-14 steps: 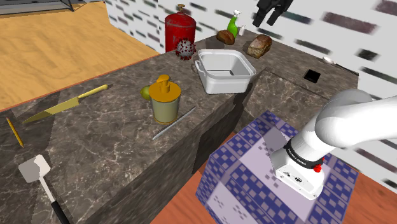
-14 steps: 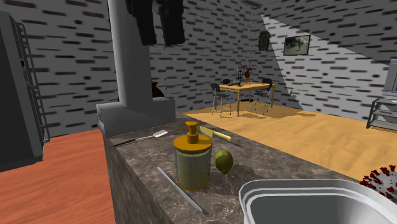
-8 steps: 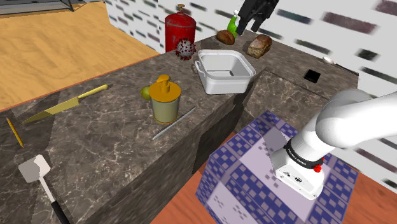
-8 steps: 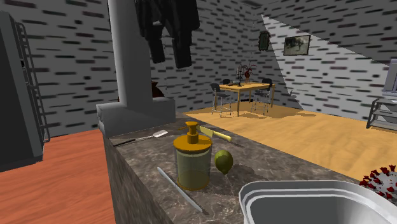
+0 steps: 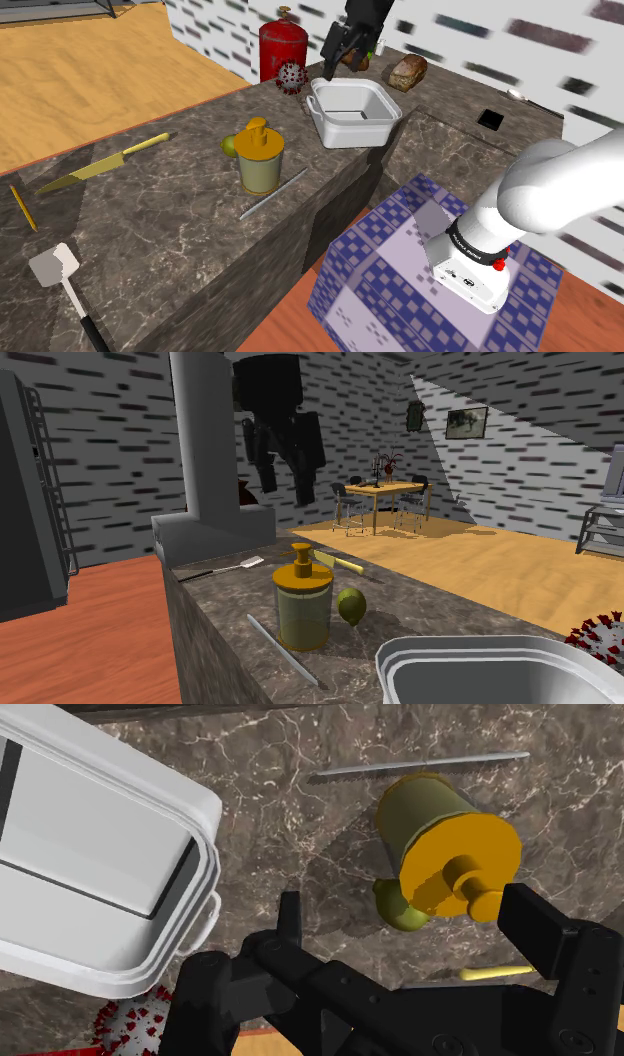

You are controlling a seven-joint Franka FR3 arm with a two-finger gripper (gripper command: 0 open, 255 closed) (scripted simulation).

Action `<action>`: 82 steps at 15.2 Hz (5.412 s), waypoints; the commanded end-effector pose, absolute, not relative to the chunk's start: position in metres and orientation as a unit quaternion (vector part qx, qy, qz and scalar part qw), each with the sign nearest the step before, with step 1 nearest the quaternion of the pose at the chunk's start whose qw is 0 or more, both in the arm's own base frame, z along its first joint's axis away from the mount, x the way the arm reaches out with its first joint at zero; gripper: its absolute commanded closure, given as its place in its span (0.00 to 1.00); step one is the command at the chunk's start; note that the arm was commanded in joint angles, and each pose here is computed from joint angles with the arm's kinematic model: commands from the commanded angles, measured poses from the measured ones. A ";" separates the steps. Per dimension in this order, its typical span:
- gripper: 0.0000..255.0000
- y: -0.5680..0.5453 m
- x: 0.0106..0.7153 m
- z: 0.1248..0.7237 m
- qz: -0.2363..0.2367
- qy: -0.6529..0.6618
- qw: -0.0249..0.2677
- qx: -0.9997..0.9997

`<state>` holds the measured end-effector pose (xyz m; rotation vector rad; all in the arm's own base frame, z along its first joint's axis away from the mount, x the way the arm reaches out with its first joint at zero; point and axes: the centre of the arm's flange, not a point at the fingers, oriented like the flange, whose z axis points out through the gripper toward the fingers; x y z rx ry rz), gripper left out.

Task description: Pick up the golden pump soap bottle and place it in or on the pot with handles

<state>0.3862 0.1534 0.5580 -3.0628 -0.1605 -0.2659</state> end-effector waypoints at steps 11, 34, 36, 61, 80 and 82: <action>0.00 0.269 0.460 0.470 -0.078 -0.094 0.022 -0.992; 1.00 0.307 0.485 0.403 -0.076 -0.107 0.019 -0.991; 1.00 0.307 0.485 0.403 -0.076 -0.107 0.019 -0.991; 1.00 0.307 0.485 0.514 -0.076 -0.107 0.019 -0.991; 1.00 0.307 0.485 0.614 -0.076 -0.107 0.019 -0.991; 1.00 0.307 0.485 0.621 -0.076 -0.107 0.019 -0.991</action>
